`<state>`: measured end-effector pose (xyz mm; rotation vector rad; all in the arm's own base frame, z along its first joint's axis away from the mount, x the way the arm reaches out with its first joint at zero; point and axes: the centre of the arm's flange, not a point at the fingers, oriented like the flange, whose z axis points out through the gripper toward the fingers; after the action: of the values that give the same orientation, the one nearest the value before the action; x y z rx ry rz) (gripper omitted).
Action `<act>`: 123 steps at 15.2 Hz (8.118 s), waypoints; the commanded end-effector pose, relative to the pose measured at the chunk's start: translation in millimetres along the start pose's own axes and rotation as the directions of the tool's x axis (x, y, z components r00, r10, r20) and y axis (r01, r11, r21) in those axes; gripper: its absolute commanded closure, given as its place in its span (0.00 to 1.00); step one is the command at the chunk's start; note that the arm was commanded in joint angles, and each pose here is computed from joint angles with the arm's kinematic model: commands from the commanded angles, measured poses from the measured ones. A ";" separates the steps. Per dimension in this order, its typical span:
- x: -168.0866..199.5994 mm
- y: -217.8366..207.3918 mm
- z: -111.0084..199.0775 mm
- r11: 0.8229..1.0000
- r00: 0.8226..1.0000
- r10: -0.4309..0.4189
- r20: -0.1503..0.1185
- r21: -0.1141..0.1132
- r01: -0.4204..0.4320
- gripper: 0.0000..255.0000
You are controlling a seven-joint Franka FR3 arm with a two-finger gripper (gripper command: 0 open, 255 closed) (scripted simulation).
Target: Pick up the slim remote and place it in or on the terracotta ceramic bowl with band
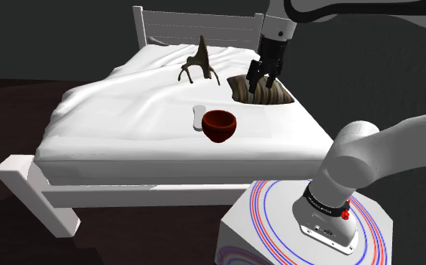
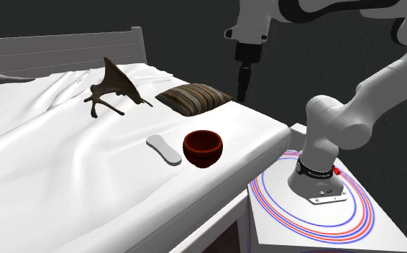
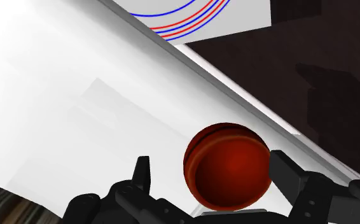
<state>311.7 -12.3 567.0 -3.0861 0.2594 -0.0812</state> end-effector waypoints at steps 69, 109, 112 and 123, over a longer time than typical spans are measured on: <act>285.2 -45.6 165.4 0.841 0.844 0.536 0.007 -0.084 -0.534 1.00; 115.9 -77.1 116.5 0.841 0.844 0.536 0.007 -0.084 -0.534 1.00; 115.1 -76.3 132.3 0.841 0.844 0.536 0.007 -0.084 -0.534 1.00; 114.6 -75.4 142.5 0.841 0.844 0.536 0.007 -0.084 -0.534 0.00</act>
<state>445.0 48.2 434.8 -2.9491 1.1344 -0.0059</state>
